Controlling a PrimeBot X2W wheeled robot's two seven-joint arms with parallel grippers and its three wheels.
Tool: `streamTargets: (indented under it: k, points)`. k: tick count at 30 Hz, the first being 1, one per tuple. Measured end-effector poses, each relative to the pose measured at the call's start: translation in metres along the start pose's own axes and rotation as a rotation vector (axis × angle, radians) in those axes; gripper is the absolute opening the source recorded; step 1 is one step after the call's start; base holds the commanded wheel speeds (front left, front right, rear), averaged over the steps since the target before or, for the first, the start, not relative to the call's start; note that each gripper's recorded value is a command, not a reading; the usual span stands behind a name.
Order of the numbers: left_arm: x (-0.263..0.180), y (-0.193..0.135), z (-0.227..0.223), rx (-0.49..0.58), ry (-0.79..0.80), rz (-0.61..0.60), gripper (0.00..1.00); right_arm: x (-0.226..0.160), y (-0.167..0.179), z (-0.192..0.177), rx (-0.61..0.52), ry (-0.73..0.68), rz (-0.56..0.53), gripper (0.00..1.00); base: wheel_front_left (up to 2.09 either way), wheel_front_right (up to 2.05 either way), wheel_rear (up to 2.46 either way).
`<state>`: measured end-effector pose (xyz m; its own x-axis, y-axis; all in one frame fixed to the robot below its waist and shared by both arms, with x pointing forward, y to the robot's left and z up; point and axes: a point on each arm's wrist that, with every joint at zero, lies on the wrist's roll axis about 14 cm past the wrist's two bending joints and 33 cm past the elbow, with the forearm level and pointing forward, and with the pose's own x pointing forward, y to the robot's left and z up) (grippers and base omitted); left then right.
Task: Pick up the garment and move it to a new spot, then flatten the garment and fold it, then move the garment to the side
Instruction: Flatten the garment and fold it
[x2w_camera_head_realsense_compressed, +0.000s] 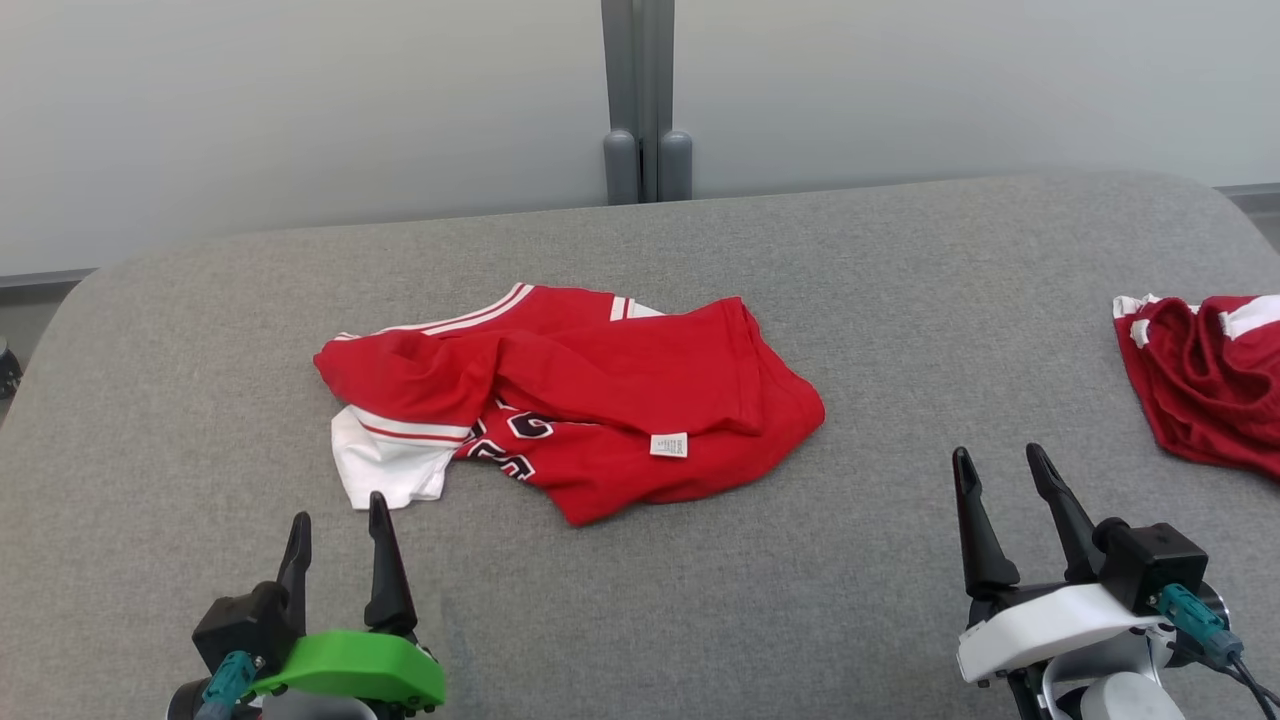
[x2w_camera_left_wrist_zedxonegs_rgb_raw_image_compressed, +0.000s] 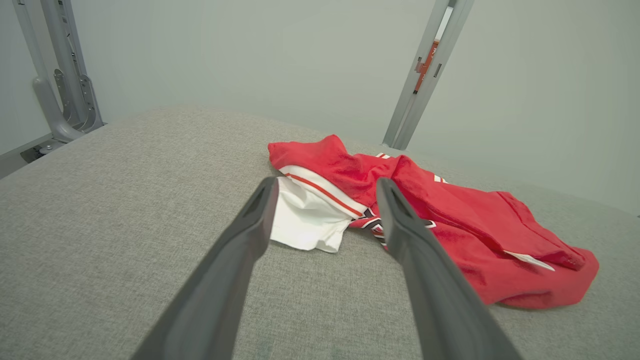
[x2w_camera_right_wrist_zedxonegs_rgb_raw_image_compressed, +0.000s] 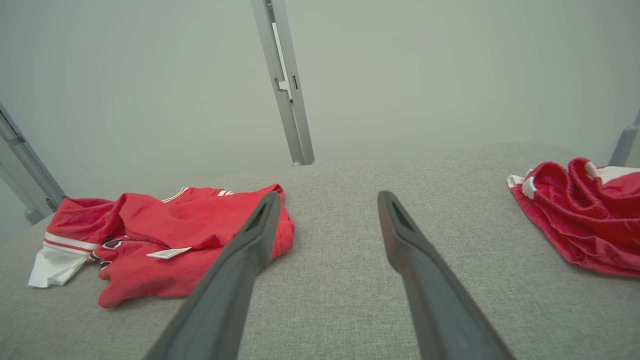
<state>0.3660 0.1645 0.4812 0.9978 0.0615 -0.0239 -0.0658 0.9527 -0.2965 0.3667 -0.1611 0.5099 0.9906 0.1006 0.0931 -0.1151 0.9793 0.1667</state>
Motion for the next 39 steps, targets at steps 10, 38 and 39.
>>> streamTargets:
  k: [10,38,39]
  points:
    - [0.001,0.0,-0.004,-0.002,0.013,0.008,1.0,0.005,0.003,-0.006,-0.002,0.015,0.011,1.0,0.0,0.0,0.0]
    - [0.001,0.054,-0.009,0.002,0.032,0.189,1.0,0.089,0.094,-0.126,-0.138,0.363,0.332,0.45,0.0,0.0,0.0]
    - [0.001,0.055,-0.009,0.003,0.033,0.192,1.0,0.09,0.094,-0.127,-0.136,0.365,0.331,0.34,0.0,0.0,0.0]
